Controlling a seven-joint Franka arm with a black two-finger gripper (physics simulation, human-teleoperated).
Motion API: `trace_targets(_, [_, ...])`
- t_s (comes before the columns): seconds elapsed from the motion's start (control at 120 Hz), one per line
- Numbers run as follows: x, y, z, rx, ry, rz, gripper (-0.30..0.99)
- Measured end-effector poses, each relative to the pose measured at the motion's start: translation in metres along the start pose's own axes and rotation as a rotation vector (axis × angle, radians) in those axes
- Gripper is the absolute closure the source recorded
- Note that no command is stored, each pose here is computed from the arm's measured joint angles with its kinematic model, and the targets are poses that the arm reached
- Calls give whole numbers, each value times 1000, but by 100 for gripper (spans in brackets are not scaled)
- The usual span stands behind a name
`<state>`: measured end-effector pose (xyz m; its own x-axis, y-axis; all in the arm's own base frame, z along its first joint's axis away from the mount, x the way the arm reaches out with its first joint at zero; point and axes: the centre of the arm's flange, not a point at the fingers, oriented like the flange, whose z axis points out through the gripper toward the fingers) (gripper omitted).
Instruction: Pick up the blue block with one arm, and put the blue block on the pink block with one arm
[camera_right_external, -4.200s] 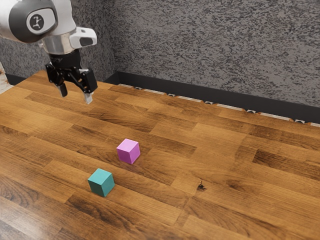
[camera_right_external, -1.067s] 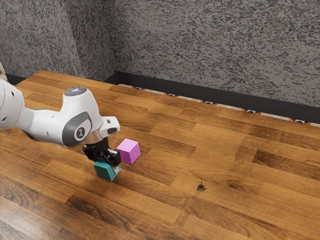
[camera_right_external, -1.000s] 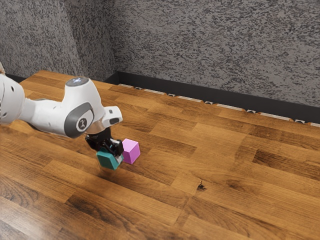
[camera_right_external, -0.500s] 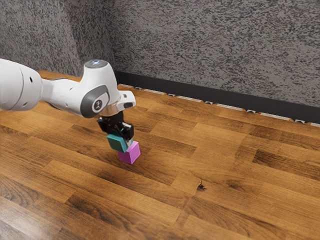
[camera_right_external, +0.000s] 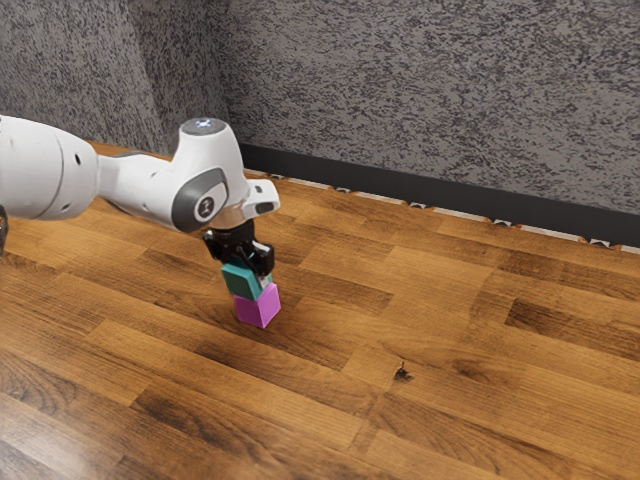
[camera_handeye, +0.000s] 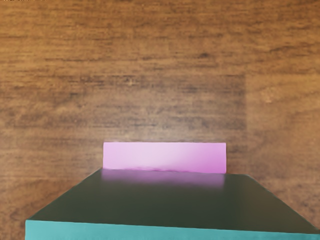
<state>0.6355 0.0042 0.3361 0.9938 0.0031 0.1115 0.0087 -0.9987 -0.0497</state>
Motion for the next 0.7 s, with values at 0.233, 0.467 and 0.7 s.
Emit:
trace_targets(0.233, [0,1,5,-7,-9,3,23])
trace_targets(0.467, [-1,6,-69,-11,90,19,8])
trace_targets(0.7, [-37,7,-228,-22,244,12,3])
